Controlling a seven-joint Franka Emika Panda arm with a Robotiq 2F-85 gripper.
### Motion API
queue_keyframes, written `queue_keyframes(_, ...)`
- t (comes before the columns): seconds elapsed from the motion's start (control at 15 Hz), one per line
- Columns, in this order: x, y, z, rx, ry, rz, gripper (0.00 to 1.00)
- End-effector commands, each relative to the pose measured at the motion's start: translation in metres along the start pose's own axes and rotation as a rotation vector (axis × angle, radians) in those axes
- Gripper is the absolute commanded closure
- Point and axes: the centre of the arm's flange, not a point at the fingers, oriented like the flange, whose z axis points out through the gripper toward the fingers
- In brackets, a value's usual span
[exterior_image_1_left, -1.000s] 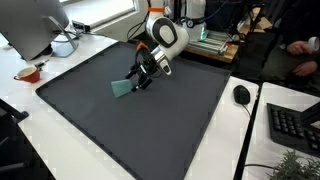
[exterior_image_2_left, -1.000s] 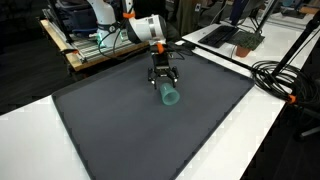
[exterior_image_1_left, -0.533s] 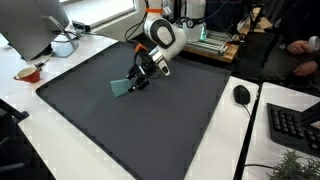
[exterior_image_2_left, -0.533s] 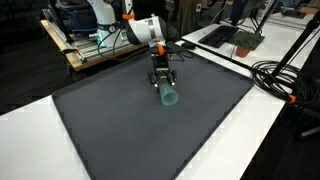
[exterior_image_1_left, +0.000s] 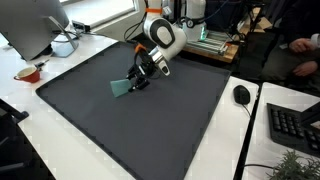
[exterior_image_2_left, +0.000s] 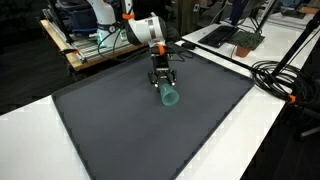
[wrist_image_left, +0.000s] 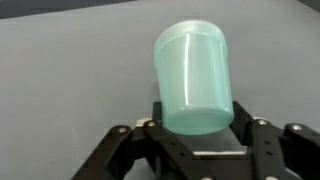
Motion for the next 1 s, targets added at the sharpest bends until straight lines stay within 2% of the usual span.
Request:
queue_keyframes(0.0,-0.002,-0.002,0.003,-0.026,0.001,-0.025,0.59)
queue_keyframes(0.93,-0.024,0.005,-0.038,-0.096,-0.043,-0.049,0.59)
